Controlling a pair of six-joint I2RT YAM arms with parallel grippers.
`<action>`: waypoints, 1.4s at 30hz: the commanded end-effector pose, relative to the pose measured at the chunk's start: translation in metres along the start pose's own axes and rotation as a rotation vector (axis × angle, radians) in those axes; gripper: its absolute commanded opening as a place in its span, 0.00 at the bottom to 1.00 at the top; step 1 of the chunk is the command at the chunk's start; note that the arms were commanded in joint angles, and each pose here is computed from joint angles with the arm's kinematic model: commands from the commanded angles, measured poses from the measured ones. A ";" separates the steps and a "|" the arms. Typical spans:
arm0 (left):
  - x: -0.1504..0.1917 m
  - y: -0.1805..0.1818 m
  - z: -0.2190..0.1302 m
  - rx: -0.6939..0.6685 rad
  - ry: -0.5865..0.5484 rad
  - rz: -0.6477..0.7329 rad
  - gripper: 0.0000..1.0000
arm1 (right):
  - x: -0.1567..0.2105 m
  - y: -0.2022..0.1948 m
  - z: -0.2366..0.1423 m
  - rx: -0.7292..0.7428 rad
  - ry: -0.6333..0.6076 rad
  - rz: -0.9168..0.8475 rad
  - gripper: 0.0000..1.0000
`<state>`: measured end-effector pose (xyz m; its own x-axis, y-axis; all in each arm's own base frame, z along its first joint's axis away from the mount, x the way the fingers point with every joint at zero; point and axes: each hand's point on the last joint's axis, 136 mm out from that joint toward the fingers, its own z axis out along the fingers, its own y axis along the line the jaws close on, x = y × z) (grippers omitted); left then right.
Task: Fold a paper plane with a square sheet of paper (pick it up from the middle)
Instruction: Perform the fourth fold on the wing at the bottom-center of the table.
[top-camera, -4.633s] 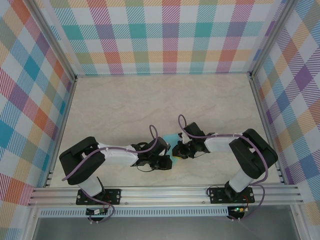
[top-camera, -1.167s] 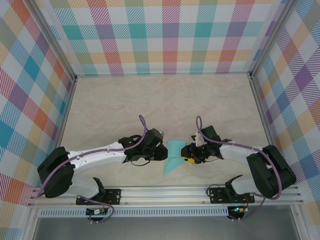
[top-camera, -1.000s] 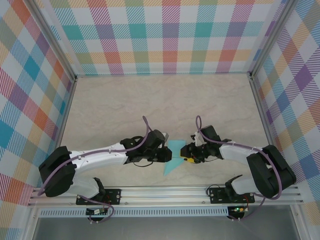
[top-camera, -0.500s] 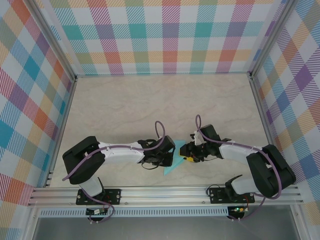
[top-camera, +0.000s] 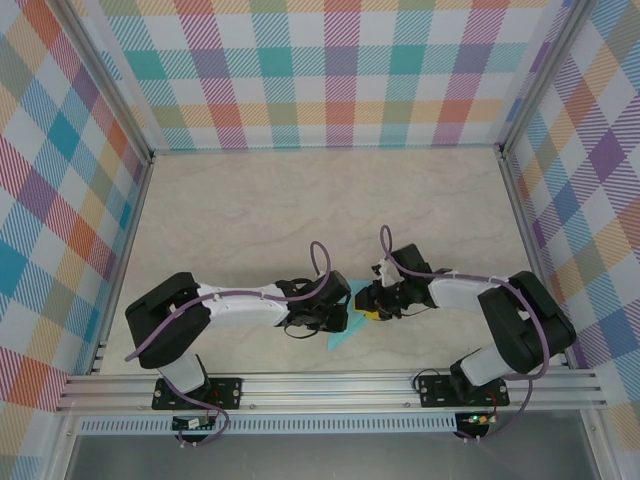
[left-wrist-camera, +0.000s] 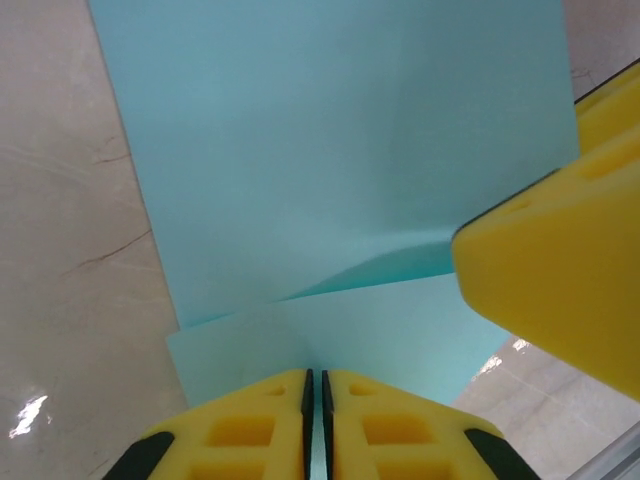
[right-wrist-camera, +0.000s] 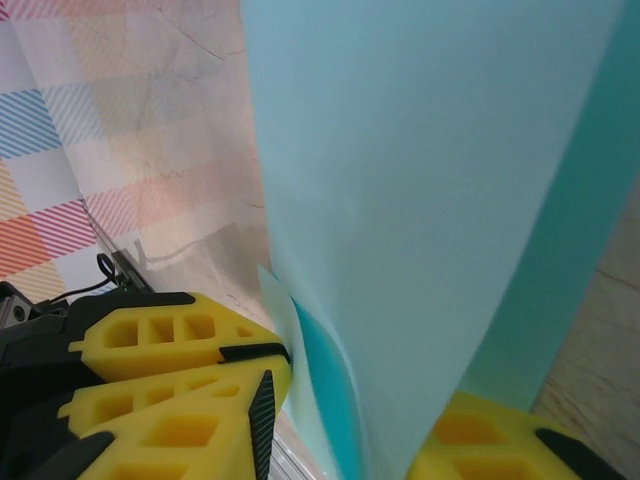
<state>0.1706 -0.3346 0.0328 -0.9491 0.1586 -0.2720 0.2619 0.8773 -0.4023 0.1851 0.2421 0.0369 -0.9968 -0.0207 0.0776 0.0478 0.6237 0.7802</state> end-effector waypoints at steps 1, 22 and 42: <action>0.000 -0.003 -0.015 -0.017 -0.052 0.042 0.20 | -0.004 0.010 0.002 -0.021 0.008 -0.043 0.28; 0.020 -0.007 -0.022 -0.377 -0.218 0.270 0.44 | -0.005 0.020 0.000 -0.018 0.016 -0.029 0.24; 0.025 0.006 -0.015 -0.529 -0.250 0.293 0.40 | -0.011 0.027 -0.002 -0.016 0.007 -0.030 0.24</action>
<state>0.1453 -0.3186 0.0288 -0.7844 0.3646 -0.5017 0.3346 0.9299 0.1527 0.1946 0.2529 0.0511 -0.9971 -0.0330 0.0687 0.0335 0.6190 0.7847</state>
